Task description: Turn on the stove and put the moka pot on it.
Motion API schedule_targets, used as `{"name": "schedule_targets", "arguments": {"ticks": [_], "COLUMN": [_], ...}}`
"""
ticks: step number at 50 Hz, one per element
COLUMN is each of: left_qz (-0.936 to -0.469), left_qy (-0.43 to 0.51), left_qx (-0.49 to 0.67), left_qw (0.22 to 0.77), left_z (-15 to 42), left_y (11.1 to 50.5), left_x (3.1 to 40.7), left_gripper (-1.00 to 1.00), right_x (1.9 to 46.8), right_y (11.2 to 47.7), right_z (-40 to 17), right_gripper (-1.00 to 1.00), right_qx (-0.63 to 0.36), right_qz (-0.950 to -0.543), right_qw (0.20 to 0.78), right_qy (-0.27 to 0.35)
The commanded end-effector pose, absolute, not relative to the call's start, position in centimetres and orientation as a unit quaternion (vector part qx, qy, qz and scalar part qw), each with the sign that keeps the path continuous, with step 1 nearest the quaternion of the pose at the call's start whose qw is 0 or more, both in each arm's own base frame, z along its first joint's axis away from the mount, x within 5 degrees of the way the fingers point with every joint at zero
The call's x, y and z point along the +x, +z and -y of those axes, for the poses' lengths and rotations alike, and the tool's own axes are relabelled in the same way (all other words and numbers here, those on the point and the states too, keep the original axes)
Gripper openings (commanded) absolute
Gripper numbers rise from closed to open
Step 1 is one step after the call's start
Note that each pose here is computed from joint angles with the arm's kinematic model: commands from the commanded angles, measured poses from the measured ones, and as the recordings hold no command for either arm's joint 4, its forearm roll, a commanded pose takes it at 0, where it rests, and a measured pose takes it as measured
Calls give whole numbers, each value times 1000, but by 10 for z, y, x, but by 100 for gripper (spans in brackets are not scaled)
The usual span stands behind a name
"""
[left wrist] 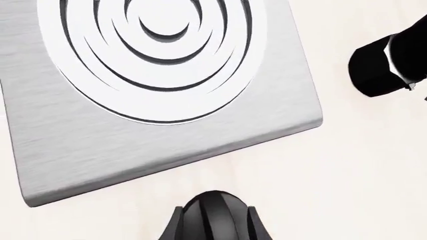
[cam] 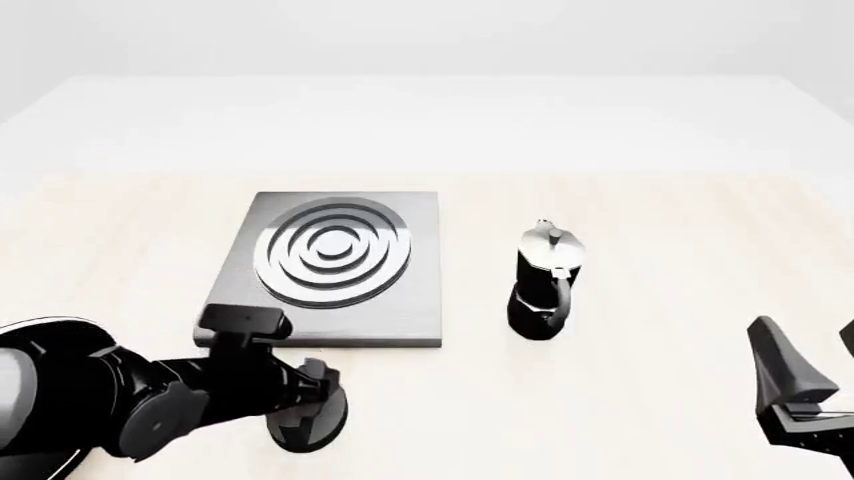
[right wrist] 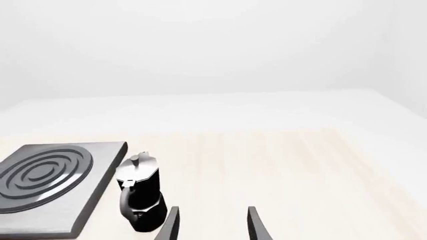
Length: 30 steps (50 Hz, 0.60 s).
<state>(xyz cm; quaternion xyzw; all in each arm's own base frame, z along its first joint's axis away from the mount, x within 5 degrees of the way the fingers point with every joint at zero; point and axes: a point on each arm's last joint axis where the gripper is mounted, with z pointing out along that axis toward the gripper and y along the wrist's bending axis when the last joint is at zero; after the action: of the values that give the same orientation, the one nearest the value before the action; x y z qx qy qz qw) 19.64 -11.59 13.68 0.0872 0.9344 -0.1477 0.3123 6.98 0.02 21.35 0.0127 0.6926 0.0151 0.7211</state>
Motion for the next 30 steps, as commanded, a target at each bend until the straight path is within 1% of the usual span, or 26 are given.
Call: {"name": "schedule_targets", "arguments": {"ticks": [1, 10, 19, 30], "left_qz": [-939, -940, -944, -939], "left_qy": [-132, -123, -118, -112], "left_qx": [77, 68, 49, 42], "left_qw": [309, 311, 306, 322], "left_z": [107, 100, 90, 80], "left_y": [130, 125, 119, 139], "left_x": [204, 207, 202, 199], "left_gripper": [100, 100, 100, 100], "right_x": [69, 71, 72, 72], "right_y": [213, 213, 214, 214], "right_z": [0, 0, -1, -1], "right_gripper": [100, 100, 100, 100], "right_qx": [13, 12, 10, 9], "right_qz": [-693, -694, -695, -694], "right_qw": [721, 720, 719, 719], "right_qy": [15, 16, 16, 16]}}
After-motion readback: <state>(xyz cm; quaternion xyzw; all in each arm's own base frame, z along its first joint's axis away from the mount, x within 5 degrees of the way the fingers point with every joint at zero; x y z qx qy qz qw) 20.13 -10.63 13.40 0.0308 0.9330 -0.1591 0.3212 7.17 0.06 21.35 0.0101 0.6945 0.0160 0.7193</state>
